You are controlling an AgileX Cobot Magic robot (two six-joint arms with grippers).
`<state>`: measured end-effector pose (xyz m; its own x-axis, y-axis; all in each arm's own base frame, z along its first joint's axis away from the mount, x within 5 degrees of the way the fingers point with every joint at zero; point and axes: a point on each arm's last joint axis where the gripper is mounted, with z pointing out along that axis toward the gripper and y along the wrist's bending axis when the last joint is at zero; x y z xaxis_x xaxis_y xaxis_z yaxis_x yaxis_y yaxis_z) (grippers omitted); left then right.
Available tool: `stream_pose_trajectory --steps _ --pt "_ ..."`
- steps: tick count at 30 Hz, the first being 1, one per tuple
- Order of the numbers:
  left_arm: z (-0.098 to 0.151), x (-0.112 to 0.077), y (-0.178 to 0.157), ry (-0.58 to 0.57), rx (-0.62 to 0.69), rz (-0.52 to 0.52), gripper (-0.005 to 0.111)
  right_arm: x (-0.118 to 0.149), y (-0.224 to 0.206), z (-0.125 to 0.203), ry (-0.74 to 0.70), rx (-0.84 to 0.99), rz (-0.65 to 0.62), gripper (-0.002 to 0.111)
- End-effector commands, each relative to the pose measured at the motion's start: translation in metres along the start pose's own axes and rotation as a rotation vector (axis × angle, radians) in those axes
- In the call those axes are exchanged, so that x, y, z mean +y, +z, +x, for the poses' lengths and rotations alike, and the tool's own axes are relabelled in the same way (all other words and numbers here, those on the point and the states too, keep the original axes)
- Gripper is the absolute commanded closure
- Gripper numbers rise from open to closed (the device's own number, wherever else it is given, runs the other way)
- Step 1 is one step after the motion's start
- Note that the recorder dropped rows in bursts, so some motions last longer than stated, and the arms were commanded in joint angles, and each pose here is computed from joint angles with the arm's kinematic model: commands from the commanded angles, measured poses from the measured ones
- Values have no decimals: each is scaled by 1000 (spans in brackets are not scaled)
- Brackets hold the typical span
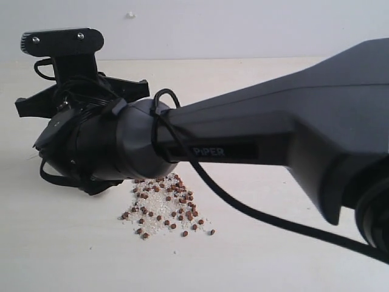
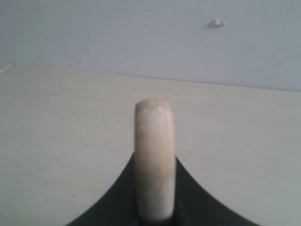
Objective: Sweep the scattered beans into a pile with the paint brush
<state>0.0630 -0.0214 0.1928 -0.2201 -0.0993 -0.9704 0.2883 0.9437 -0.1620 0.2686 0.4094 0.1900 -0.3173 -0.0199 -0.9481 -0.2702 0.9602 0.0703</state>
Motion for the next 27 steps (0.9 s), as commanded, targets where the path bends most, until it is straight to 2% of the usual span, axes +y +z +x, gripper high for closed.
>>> stream_pose_trajectory --steps 1,15,22,27 --pt "-1 -1 0 -13 -8 8 107 -9 5 1 6 -24 72 108" --pt "-1 -1 0 -13 -8 8 107 -30 1 2 80 -15 300 108" --pt "-1 -1 0 -13 -8 8 107 -32 0 2 49 -16 332 108" --pt "-1 -1 0 -13 -8 8 107 -23 -2 0 56 -34 260 108"
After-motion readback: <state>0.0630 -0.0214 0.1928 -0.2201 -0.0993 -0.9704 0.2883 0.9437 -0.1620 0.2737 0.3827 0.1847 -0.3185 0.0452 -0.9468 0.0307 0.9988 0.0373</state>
